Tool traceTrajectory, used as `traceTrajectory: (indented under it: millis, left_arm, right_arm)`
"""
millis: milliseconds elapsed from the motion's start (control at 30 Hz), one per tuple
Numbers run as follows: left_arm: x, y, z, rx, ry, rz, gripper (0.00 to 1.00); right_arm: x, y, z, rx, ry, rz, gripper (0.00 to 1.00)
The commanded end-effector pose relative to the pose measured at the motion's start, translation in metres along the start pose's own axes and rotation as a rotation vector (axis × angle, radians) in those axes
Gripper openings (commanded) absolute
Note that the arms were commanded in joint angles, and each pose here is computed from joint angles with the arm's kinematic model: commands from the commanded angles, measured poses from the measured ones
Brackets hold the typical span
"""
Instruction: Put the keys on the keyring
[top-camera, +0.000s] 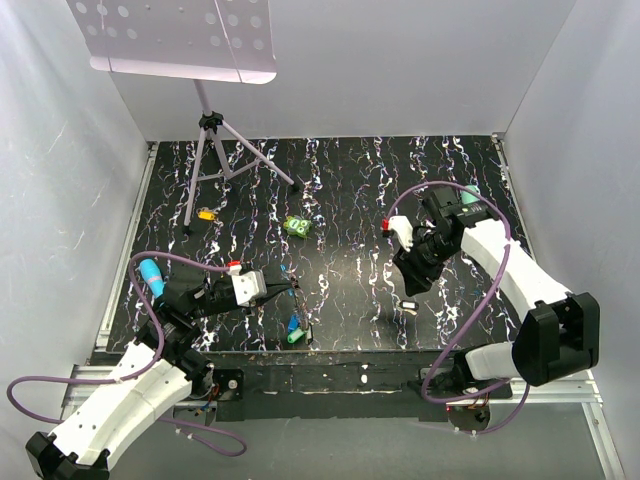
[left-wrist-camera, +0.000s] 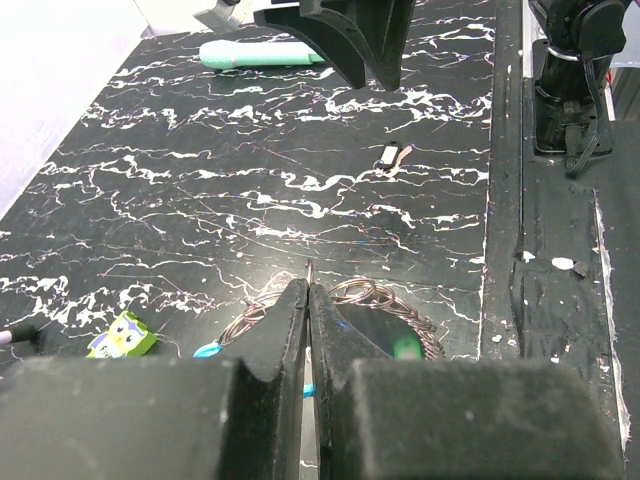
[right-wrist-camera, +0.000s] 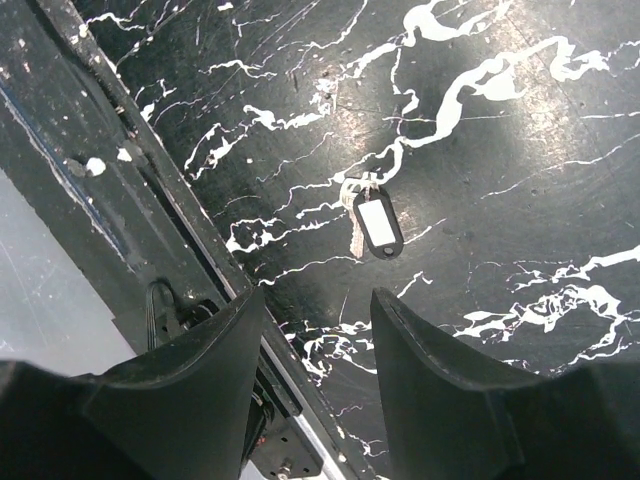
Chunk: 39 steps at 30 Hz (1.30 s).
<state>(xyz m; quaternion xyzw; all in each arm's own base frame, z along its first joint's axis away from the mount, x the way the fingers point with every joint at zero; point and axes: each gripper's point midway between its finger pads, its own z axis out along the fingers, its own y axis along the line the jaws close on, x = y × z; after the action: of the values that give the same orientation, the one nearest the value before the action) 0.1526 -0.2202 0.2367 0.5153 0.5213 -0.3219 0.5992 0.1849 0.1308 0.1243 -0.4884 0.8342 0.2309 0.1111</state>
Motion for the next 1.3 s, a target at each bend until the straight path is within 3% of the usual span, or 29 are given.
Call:
traceTrajectory:
  millis: [0, 333, 1267]
  left_arm:
    - [-0.023, 0.010, -0.003, -0.030, -0.042, 0.055, 0.00]
    - [-0.021, 0.009, -0.002, -0.027, -0.038, 0.051, 0.00]
    - [-0.020, 0.009, -0.002, -0.025, -0.032, 0.048, 0.00]
  right_arm:
    - [0.000, -0.005, 0.001, 0.068, -0.021, 0.070, 0.56]
    - [0.009, -0.021, 0.026, 0.094, 0.001, 0.138, 0.56]
    - [0.000, -0.051, 0.037, 0.131, 0.059, 0.183, 0.53]
